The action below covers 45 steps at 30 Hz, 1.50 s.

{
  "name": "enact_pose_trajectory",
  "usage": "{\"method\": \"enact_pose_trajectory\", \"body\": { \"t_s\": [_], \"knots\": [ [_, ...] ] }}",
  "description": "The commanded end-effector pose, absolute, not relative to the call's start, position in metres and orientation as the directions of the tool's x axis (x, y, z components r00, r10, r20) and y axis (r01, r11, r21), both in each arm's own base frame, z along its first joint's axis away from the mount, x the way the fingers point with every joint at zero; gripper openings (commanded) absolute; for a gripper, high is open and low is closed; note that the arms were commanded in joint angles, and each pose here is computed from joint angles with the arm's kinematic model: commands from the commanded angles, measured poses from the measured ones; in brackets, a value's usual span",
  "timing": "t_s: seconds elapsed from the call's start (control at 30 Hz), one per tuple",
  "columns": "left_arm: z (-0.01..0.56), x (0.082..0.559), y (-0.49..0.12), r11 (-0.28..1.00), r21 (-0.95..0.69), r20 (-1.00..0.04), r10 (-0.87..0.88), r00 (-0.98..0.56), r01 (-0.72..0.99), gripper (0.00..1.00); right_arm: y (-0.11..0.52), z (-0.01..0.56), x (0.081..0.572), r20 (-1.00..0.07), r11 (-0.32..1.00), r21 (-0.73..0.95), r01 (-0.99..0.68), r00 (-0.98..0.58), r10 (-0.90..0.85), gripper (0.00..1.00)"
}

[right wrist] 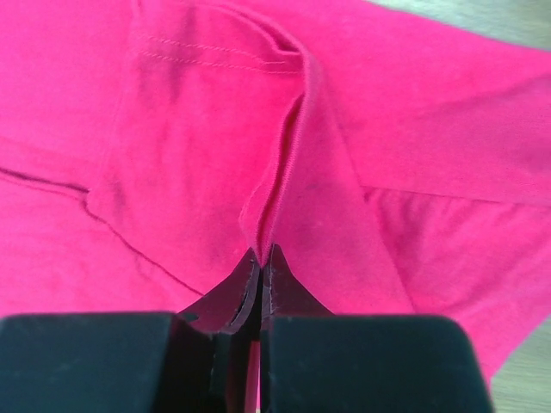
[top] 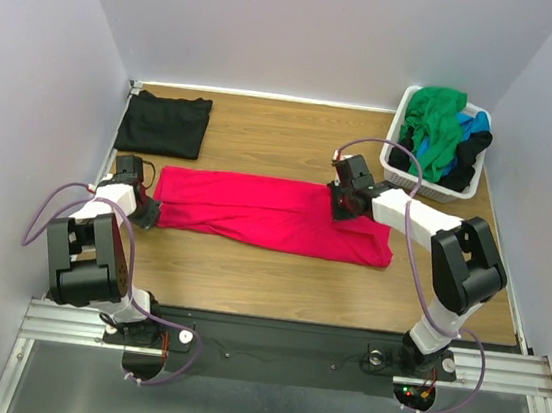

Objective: Fold and stack the t-shirts
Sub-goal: Fold the tshirt

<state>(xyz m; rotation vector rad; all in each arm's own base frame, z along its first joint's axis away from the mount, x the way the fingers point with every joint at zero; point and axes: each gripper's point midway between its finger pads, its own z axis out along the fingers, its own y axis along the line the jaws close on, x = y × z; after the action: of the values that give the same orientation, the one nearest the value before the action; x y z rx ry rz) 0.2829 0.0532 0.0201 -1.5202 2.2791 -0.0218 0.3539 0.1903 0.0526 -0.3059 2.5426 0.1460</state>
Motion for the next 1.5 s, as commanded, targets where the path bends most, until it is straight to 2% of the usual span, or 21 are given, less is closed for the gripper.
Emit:
{"method": "enact_pose_trajectory", "body": {
  "t_s": [0.0, 0.17, 0.47, 0.9, 1.13, 1.47],
  "knots": [
    [0.030, 0.273, 0.058, 0.414, -0.202, -0.332, -0.881, -0.336, -0.887, 0.00, 0.187, 0.088, 0.372, -0.648, 0.976, -0.003, -0.218, -0.743, -0.168, 0.00],
    [0.049, 0.268, 0.059, 0.410, -0.208, -0.353, -0.878, -0.323, -0.888, 0.00, 0.185, 0.105, 0.376, -0.677, 0.976, -0.012, -0.216, -0.717, -0.167, 0.00],
    [0.069, 0.258, 0.059, 0.425, -0.205, -0.370, -0.868, -0.333, -0.882, 0.00, 0.176, 0.103, 0.364, -0.665, 0.977, -0.022, -0.210, -0.727, -0.172, 0.00],
    [0.025, 0.249, 0.049, 0.442, -0.170, -0.295, -0.875, -0.383, -0.880, 0.00, 0.175, 0.095, 0.360, -0.647, 0.976, -0.026, -0.218, -0.740, -0.182, 0.00],
    [0.018, 0.249, 0.047, 0.436, -0.170, -0.283, -0.880, -0.380, -0.884, 0.23, 0.174, 0.092, 0.358, -0.641, 0.976, -0.031, -0.216, -0.745, -0.185, 0.00],
    [0.027, 0.246, 0.043, 0.452, -0.193, -0.279, -0.876, -0.393, -0.871, 0.28, 0.173, 0.087, 0.358, -0.631, 0.976, -0.036, -0.213, -0.752, -0.188, 0.00]
  ]
}}
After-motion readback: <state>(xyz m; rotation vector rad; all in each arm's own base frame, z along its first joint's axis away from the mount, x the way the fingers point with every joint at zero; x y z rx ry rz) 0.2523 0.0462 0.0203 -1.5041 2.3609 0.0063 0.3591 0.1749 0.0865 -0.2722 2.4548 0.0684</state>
